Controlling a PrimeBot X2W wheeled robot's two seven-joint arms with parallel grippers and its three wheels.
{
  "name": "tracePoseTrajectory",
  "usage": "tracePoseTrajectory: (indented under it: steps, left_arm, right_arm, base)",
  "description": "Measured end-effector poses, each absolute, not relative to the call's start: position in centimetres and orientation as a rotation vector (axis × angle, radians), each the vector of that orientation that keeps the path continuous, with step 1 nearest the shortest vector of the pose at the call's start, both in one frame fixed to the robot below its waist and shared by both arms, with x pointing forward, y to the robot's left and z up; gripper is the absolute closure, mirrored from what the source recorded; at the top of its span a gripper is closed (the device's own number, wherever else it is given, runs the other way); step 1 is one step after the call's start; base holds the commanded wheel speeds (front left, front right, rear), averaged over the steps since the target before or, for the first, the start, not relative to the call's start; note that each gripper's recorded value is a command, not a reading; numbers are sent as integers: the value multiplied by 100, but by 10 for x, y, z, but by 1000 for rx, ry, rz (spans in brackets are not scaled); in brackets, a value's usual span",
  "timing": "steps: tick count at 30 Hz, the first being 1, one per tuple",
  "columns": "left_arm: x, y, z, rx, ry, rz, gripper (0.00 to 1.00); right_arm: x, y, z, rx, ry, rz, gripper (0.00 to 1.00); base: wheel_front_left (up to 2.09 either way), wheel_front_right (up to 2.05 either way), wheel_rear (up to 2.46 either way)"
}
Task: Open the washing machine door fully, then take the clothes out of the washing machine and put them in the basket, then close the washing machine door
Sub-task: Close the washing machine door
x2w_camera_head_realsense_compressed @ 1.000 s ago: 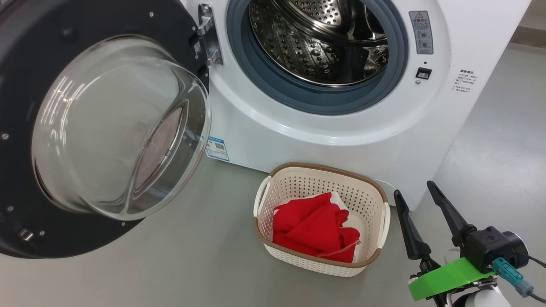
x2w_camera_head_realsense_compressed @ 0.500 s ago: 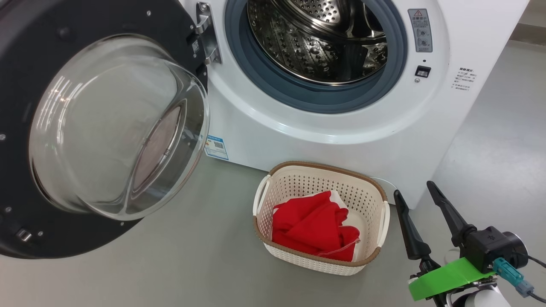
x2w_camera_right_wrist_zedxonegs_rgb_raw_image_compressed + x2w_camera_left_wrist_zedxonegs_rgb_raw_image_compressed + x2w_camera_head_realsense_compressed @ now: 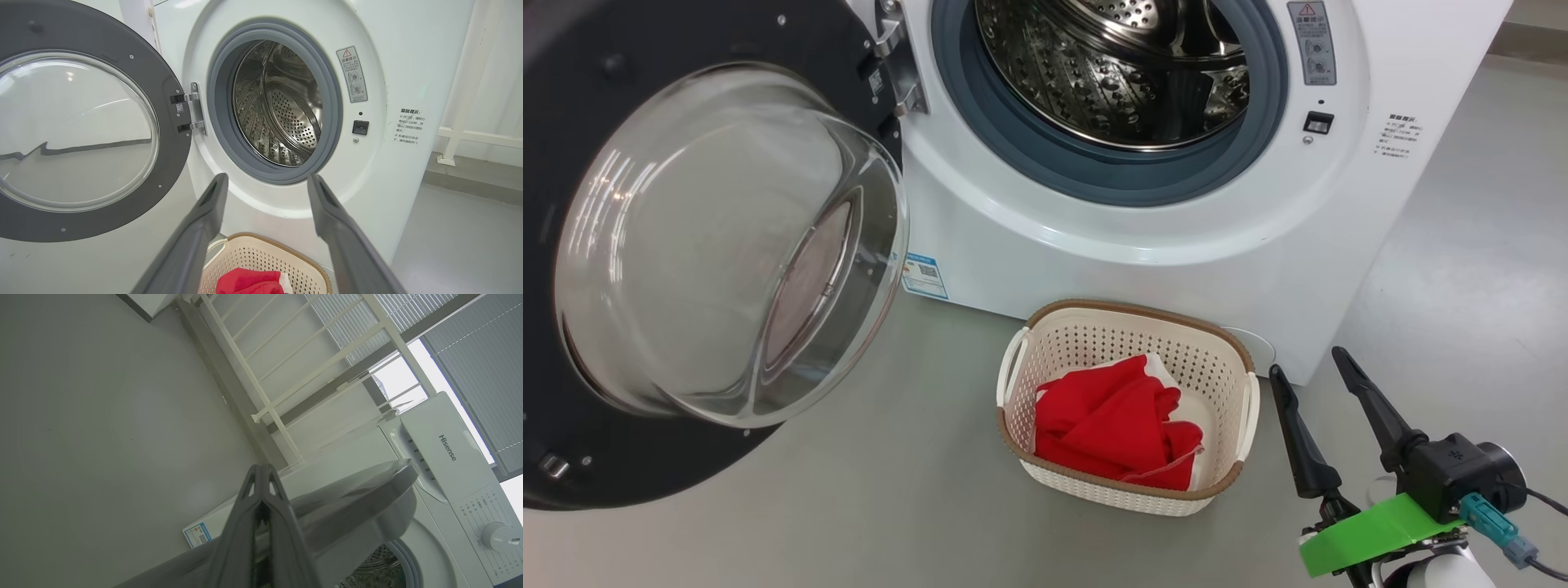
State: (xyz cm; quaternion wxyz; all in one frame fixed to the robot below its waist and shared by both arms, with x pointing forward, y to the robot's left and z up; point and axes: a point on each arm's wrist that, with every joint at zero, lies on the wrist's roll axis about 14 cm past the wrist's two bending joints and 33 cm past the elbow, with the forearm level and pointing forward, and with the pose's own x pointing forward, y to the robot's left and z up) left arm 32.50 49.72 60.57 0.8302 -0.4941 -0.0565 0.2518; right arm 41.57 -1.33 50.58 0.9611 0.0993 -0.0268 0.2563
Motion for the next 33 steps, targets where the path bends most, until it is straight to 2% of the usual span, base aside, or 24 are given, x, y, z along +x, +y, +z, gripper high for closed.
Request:
tracePoseTrajectory:
  steps: [14, 23, 33]
  left_arm:
    - [326, 473, 605, -1066, -92, 401, 100]
    - [318, 433, 578, -1144, -11, 291, 100]
    - [317, 404, 586, -1162, -6, 188, 100]
  right_arm:
    - [416, -11, 510, 210, -62, 525, 0]
    - [415, -1, 516, 234, -69, 550, 0]
    - [412, 2, 518, 242, -71, 556, 0]
  base:
    - [0, 0, 0]
    - [0, 0, 0]
    - [0, 0, 0]
